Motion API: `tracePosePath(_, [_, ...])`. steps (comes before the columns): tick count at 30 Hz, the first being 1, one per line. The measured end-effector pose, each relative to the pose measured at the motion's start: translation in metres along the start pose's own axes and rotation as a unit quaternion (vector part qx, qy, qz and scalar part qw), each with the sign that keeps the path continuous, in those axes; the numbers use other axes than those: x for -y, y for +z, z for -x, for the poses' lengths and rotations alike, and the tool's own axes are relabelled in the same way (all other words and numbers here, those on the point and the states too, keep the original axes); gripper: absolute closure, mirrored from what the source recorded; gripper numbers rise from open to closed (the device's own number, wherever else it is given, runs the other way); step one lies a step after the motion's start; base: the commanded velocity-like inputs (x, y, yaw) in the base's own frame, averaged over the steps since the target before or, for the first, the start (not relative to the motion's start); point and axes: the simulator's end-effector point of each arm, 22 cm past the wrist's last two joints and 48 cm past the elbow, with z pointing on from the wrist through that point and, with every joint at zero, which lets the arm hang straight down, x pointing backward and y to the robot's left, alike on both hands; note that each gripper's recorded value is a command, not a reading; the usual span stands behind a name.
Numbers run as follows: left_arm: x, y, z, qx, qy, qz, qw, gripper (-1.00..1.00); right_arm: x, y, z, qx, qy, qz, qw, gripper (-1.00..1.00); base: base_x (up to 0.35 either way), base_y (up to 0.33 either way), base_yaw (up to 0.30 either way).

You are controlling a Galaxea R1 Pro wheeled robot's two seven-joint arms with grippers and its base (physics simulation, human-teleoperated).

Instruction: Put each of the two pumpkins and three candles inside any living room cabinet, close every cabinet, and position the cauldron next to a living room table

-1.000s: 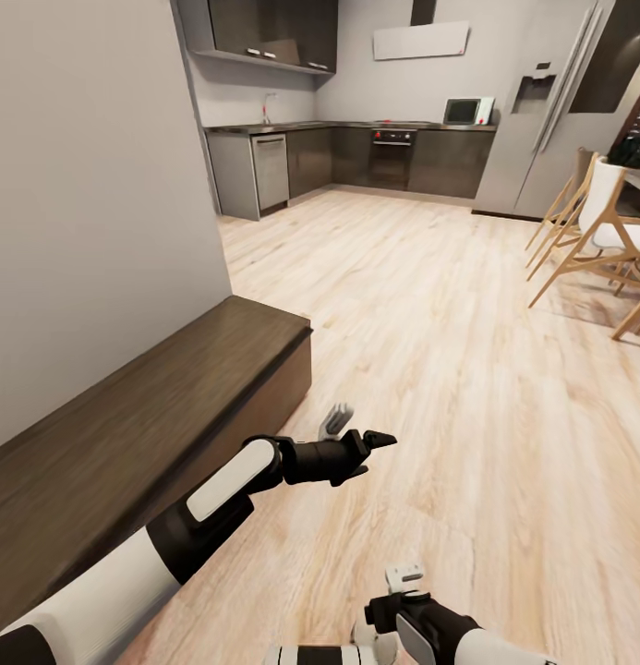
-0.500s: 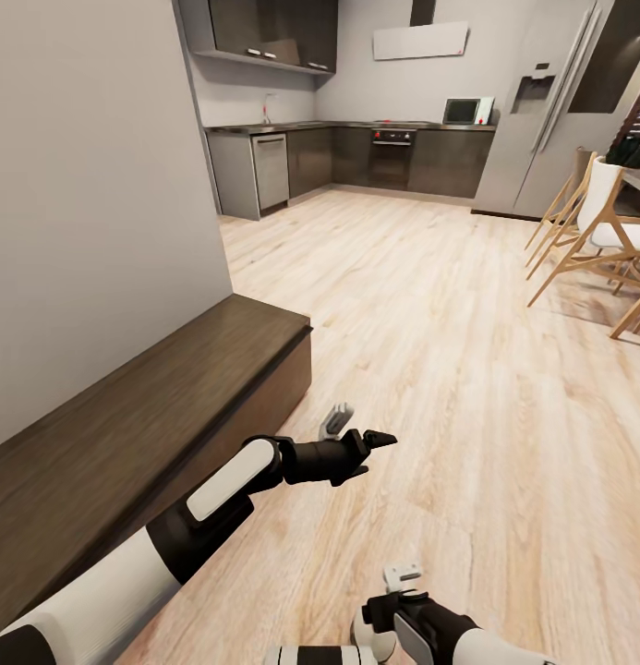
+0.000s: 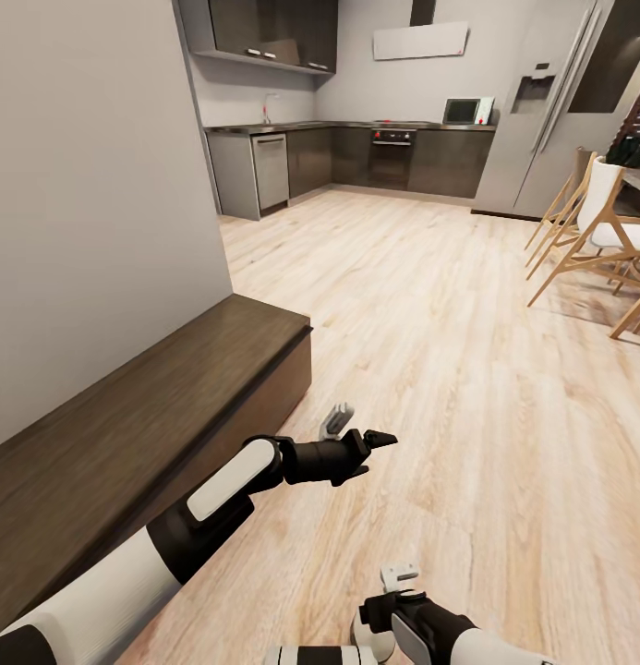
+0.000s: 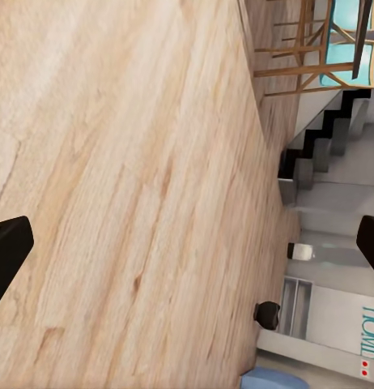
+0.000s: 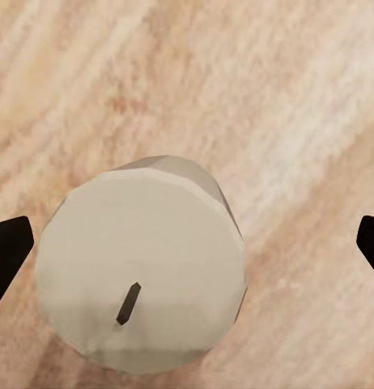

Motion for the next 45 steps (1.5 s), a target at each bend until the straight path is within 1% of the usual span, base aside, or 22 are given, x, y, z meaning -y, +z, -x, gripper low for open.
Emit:
tracePosePath(30, [-0.004,0.0,0.001,0.0,-0.003,0.003,1.0,-1.0,-0.001,0.0,-0.001,0.001,-0.004,0.001,1.0,-1.0,0.0,0.0,0.0])
tracePosePath(32, [-0.003,0.001,0.0,0.0,-0.003,0.002,1.0,-1.0,-0.002,0.0,0.0,0.002,-0.006,0.003,1.0,-1.0,0.0,0.0,0.0])
tracePosePath(34, [-0.002,0.001,0.0,-0.001,-0.003,0.001,1.0,-1.0,-0.005,0.0,0.001,0.003,-0.021,0.009,0.9997,-1.0,0.0,0.0,0.0])
tracePosePath(38, [-0.001,0.001,0.0,-0.001,-0.004,0.001,1.0,-1.0,-0.007,0.0,0.001,0.004,-0.036,0.014,0.9992,-1.0,0.0,0.0,0.0])
tracePosePath(45, [0.0,0.001,-0.001,-0.001,-0.003,0.0,1.0,-1.0,-0.01,0.0,0.001,0.005,-0.042,0.021,0.9989,-1.0,0.0,0.0,0.0])
